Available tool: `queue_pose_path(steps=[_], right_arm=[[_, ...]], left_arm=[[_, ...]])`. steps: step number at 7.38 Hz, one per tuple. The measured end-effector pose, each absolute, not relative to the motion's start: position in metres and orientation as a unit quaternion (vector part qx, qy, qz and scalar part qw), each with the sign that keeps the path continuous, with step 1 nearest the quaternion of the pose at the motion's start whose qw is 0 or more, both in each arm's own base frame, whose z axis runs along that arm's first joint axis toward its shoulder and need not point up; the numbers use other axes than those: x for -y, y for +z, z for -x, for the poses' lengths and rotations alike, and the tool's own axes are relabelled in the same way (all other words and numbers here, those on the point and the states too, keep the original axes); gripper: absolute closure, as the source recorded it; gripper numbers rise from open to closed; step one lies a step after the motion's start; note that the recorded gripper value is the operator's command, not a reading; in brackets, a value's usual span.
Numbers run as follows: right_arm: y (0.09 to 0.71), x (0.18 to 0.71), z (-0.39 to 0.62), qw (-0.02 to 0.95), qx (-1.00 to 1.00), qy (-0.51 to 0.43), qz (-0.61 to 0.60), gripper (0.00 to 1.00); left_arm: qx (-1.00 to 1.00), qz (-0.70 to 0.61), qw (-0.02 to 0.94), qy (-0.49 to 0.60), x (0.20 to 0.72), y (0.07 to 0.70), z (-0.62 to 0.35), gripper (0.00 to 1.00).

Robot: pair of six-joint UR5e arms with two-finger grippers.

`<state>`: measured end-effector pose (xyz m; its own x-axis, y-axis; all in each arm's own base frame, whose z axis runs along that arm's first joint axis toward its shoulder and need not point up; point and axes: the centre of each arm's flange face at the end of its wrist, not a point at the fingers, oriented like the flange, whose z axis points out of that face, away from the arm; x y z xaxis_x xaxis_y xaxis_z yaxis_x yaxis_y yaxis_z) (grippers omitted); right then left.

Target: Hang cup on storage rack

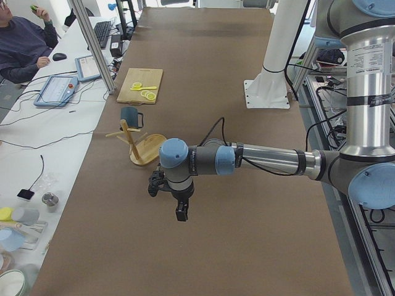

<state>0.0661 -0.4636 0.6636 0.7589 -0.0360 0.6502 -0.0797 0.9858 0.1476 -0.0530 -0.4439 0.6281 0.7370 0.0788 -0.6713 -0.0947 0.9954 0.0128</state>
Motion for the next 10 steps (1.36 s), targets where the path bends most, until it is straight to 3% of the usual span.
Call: queue_pose_path(steps=[10], right_arm=[[0.655,0.471,-0.039,0.942,0.320,-0.036,-0.091,0.00]], left_arm=[[-0.372,-0.008,0.927,0.054,0.443,0.617,0.053,0.01]])
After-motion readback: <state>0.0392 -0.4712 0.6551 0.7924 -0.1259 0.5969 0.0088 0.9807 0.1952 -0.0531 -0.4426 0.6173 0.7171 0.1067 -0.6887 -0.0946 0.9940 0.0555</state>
